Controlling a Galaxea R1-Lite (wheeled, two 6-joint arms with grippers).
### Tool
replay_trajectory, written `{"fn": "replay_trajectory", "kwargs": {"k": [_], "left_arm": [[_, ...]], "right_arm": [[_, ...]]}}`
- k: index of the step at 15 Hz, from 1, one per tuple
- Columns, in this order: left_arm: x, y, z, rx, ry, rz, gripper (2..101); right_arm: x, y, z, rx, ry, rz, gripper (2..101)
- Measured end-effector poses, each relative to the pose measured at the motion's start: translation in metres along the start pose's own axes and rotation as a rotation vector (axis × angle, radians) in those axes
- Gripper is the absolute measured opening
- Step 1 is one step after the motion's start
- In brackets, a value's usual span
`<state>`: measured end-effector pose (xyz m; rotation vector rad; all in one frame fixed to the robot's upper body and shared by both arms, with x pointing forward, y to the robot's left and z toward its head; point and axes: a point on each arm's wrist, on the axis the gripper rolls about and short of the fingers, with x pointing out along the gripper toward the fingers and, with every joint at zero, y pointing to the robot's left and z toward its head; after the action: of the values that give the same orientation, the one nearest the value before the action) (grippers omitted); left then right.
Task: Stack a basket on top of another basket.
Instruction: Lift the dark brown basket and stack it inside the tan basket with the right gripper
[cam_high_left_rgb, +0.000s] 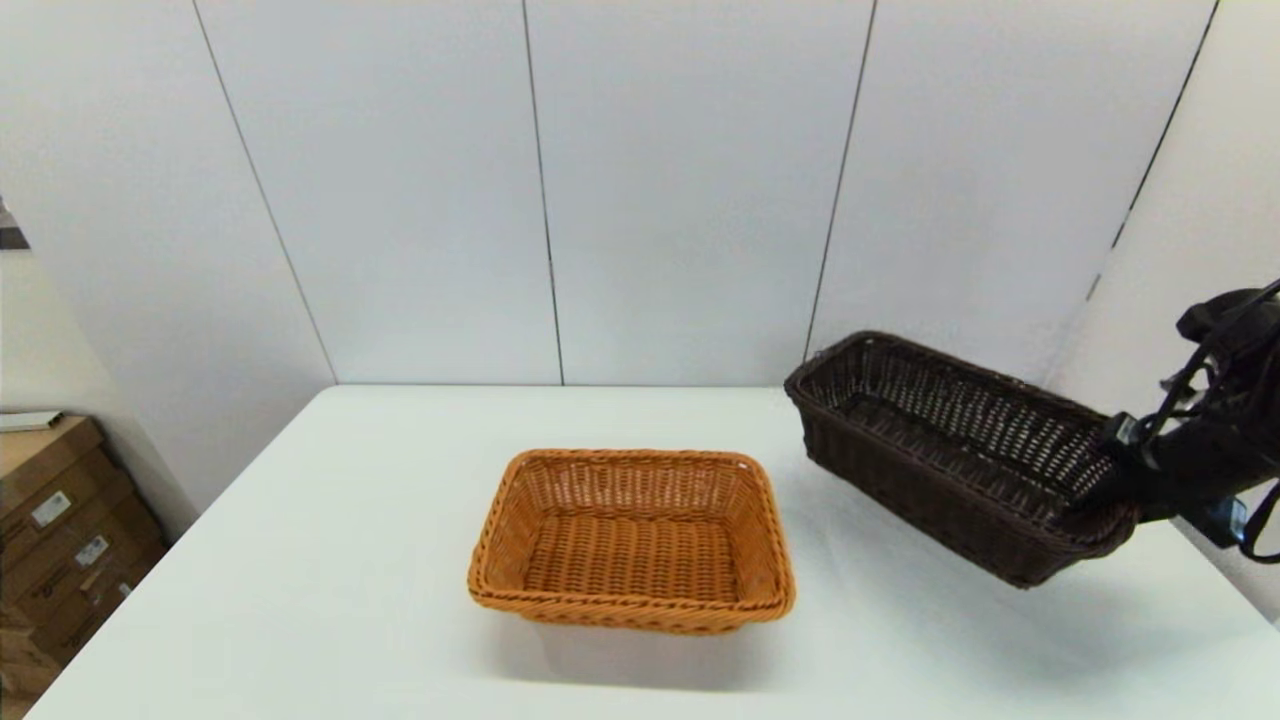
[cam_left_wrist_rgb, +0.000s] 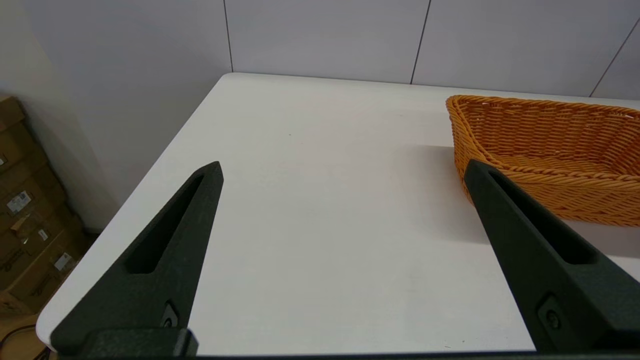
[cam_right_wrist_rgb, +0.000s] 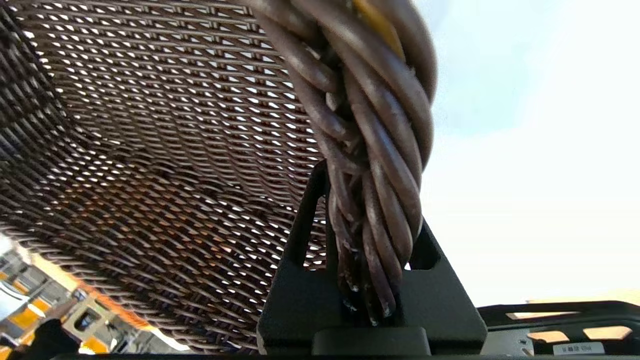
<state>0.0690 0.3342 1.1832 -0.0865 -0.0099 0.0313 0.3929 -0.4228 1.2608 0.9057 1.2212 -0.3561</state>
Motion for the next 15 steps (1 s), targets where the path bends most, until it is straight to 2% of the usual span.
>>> {"fn": "replay_trajectory", "kwargs": {"k": [2,5,8,11,14,15], "left_arm": [[0.0,0.0,0.0,0.001,0.0,0.0,97.8],[0.0,0.0,0.0,0.0,0.0,0.0,97.8],[0.0,0.0,0.0,0.0,0.0,0.0,97.8],[0.0,0.0,0.0,0.0,0.0,0.0,97.8],[0.0,0.0,0.0,0.0,0.0,0.0,97.8],[0.0,0.0,0.0,0.0,0.0,0.0,97.8]], "right_arm": [[-0.022,0.002,0.004,-0.011,-0.03,0.016,14.9],[-0.055,0.009,0.001,-0.099,-0.02,0.081,14.9],[-0.088,0.016,-0.01,-0.256,0.012,0.122,14.9],[-0.117,0.023,-0.023,-0.451,0.037,0.162,14.9],[-0.125,0.039,-0.037,-0.657,0.061,0.176,14.9],[-0.124,0.046,-0.042,-0.706,0.064,0.184,14.9]]}}
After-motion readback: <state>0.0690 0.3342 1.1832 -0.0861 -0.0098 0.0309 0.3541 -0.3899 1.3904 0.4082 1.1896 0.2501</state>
